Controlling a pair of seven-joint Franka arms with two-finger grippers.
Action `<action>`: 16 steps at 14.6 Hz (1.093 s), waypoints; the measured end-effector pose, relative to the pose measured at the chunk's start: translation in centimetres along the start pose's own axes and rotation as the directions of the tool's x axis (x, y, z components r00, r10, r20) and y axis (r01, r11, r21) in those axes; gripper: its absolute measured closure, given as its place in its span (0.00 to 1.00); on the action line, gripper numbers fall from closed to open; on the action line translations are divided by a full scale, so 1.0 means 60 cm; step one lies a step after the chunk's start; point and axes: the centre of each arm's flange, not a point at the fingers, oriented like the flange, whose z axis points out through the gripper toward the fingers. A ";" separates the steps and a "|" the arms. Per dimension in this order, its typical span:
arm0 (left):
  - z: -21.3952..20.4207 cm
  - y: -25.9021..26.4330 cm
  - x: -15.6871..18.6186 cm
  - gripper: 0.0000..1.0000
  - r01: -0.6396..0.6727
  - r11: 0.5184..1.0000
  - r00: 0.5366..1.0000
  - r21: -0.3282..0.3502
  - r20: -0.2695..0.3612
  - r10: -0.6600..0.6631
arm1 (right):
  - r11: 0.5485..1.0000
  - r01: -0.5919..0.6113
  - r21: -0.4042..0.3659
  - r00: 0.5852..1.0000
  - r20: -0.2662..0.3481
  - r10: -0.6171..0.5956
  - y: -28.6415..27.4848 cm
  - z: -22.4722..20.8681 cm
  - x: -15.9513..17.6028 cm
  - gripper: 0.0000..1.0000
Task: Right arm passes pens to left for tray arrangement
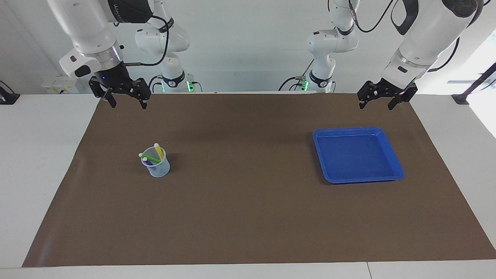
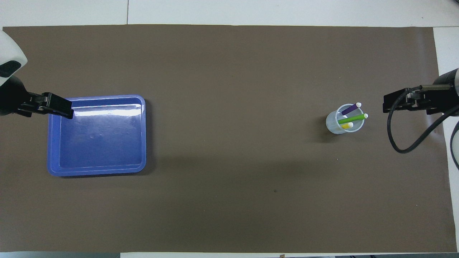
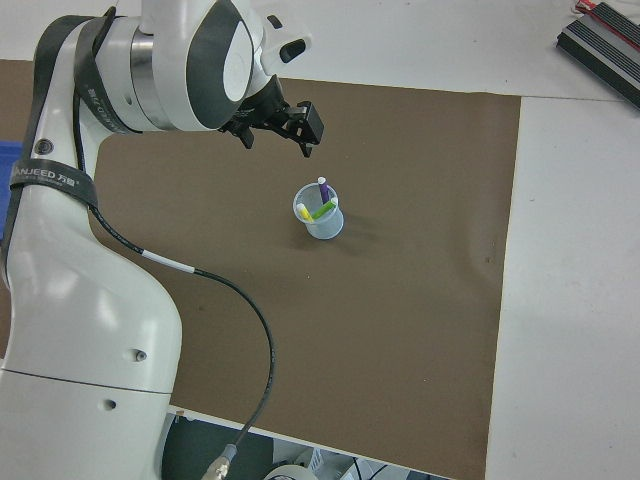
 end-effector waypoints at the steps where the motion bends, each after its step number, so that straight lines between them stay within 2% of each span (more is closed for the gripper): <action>1: 0.000 0.000 0.000 0.00 0.000 1.000 1.000 0.000 0.000 0.000 | 1.000 0.000 0.000 1.000 0.000 0.000 0.000 0.000 0.000 0.00; 16: 0.002 0.000 -0.002 0.00 0.001 1.000 1.000 0.000 0.014 -0.001 | 1.000 -0.003 0.001 1.000 -0.005 0.003 0.002 0.007 0.003 0.00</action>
